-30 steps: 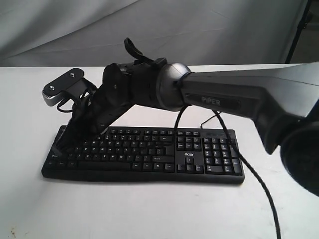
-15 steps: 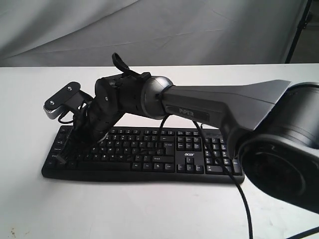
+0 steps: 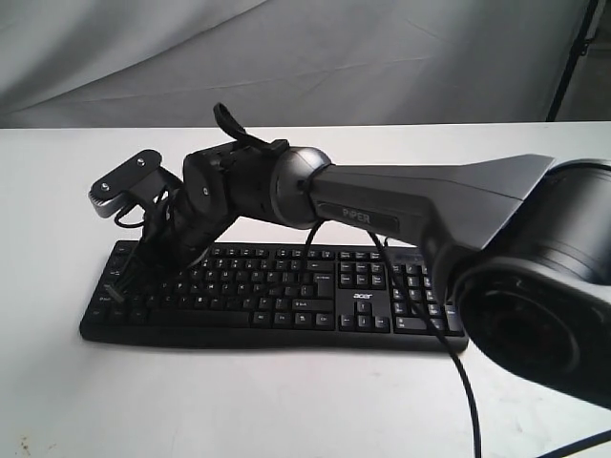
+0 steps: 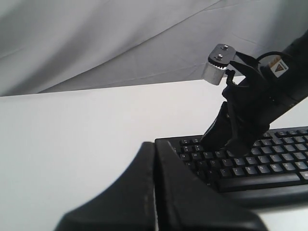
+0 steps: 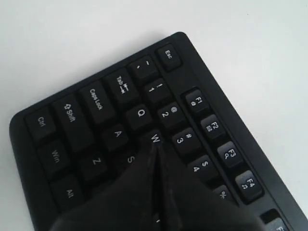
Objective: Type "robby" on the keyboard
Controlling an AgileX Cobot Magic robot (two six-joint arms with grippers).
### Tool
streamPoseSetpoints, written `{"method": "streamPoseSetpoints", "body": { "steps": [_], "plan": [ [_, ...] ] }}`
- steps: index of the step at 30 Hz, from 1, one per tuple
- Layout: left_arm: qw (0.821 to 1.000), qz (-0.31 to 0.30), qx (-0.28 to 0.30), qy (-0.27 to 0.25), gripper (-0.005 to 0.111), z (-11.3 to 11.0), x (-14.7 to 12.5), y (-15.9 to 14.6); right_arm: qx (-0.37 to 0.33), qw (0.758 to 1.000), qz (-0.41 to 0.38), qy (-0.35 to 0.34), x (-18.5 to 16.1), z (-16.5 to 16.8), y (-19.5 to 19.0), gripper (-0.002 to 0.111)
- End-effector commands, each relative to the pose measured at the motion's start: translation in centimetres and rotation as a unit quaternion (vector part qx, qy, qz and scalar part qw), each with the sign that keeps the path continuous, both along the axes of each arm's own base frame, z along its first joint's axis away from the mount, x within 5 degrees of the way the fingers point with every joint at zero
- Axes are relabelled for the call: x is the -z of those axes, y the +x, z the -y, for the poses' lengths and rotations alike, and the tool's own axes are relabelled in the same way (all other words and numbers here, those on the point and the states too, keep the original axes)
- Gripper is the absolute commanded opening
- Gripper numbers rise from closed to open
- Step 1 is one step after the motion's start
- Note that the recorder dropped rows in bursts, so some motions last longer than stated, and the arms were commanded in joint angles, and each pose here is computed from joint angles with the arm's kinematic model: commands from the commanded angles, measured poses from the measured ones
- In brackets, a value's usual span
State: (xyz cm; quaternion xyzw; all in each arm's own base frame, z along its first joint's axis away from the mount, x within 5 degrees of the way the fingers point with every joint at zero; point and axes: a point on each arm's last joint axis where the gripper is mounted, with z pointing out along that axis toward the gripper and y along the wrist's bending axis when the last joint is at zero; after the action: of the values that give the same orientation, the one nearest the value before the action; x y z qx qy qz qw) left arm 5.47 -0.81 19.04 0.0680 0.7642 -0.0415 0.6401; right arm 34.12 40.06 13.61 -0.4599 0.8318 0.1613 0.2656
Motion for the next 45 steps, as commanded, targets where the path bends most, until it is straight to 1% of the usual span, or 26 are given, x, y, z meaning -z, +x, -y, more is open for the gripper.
{"method": "streamPoseSetpoints", "body": {
  "steps": [1, 11, 20, 26, 45],
  "plan": [
    [1.0, 0.0, 0.003, 0.001, 0.0, 0.0, 0.1, 0.0, 0.012, 1.0, 0.012, 0.005, 0.5, 0.2, 0.7, 0.0],
    [1.0, 0.0, 0.003, 0.001, 0.0, 0.0, 0.1, 0.0, 0.02, 0.999, 0.026, -0.018, 0.8, 0.5, 1.0, 0.0],
    [1.0, 0.002, 0.003, 0.001, 0.0, 0.0, 0.1, 0.0, 0.031, 0.999, 0.025, -0.012, 0.4, 0.9, 1.4, 0.0],
    [1.0, 0.004, 0.003, 0.0, 0.0, 0.0, 0.1, 0.0, 0.034, 0.999, 0.032, -0.006, 0.0, 1.6, 0.9, 0.0],
    [1.0, 0.004, 0.003, 0.0, 0.0, 0.0, 0.1, 0.0, 0.038, 0.999, 0.02, -0.009, 0.6, 1.7, 0.7, 0.0]
  ]
}}
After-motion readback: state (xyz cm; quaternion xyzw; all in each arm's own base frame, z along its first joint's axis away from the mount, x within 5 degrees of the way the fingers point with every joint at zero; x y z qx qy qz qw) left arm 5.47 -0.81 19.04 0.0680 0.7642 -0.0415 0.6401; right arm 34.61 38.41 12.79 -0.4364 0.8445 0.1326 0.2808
